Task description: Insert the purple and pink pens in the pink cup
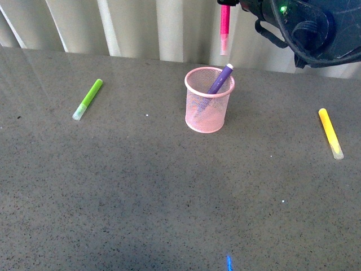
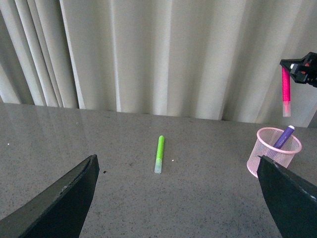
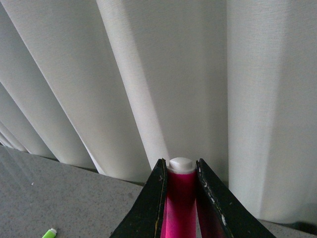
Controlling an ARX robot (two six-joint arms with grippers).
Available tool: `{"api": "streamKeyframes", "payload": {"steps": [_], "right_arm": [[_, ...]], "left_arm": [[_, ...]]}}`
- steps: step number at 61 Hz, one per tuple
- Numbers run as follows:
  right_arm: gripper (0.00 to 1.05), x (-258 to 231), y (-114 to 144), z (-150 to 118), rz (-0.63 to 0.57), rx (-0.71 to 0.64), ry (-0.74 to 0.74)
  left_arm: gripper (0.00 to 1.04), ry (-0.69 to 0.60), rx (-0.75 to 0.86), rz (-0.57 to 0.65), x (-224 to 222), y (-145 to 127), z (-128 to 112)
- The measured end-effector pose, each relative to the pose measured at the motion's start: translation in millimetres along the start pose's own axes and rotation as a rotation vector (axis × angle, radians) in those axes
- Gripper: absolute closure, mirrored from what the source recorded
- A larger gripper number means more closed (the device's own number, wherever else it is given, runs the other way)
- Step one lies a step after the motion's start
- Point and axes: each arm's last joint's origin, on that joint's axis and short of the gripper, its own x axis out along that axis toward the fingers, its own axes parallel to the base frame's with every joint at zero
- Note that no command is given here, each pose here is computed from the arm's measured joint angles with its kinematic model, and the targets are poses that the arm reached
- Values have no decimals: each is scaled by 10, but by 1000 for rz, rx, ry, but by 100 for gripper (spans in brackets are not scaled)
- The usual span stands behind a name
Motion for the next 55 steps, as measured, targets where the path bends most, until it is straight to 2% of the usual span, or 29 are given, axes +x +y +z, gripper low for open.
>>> {"api": "streamKeyframes", "payload": {"steps": [24, 29, 44, 46, 53, 55], "right_arm": [[93, -179, 61, -171, 20, 26, 30], [74, -184, 103, -184, 35, 25, 34], [33, -206, 149, -190, 44, 27, 37], [24, -214, 146, -179, 44, 27, 34], [6, -243, 104, -132, 34, 27, 24], [5, -254, 91, -116, 31, 26, 20]], "left_arm": [[7, 0, 0, 0, 0, 0, 0], [7, 0, 0, 0, 0, 0, 0], [7, 0, 0, 0, 0, 0, 0], [7, 0, 0, 0, 0, 0, 0], [7, 0, 0, 0, 0, 0, 0], [7, 0, 0, 0, 0, 0, 0]]}}
